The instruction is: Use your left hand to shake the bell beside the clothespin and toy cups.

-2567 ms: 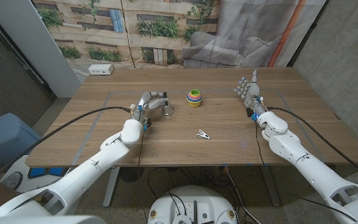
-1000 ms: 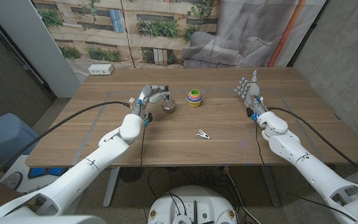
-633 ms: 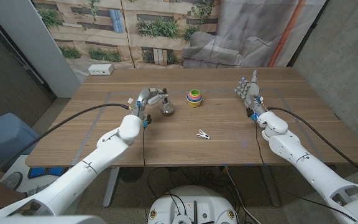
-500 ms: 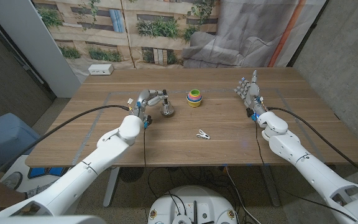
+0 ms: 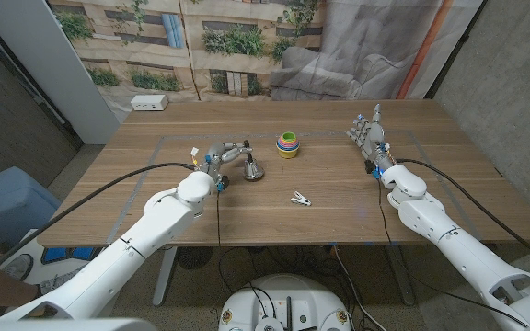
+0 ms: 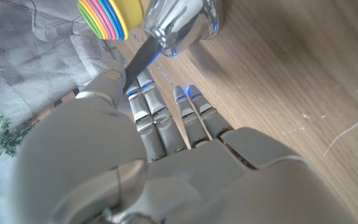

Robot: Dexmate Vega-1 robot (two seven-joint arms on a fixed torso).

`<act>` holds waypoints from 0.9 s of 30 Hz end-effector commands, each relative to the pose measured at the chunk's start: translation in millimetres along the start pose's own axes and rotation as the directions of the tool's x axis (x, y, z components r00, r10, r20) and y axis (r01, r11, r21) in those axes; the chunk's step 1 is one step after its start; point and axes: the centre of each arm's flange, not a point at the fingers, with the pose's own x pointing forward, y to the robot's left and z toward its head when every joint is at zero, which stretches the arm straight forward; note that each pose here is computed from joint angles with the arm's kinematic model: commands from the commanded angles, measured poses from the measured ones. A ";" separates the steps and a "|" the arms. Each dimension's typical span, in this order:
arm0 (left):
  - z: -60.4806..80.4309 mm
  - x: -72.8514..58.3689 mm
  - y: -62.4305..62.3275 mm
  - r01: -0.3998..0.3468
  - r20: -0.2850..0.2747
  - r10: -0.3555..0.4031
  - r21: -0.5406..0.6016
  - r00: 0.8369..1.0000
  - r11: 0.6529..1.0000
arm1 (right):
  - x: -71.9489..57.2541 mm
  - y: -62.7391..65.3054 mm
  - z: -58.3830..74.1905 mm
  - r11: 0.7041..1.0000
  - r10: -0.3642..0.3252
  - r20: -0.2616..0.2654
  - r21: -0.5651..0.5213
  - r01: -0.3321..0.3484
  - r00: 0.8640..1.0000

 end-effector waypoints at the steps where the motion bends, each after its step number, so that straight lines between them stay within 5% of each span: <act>1: 4.8 -1.6 -10.9 0.089 -0.077 -0.094 -0.067 0.993 0.994 | 0.0 0.0 0.4 1.000 -0.007 0.002 -0.002 0.007 1.000; 16: 31.5 -3.3 -10.6 0.095 -0.005 -0.095 -0.085 0.995 0.992 | -0.2 0.5 0.4 1.000 -0.008 0.002 -0.002 0.008 1.000; 27: 50.2 -1.5 -7.6 0.067 0.162 -0.068 0.009 0.985 0.998 | 0.1 0.7 0.2 1.000 -0.003 0.002 -0.002 0.003 1.000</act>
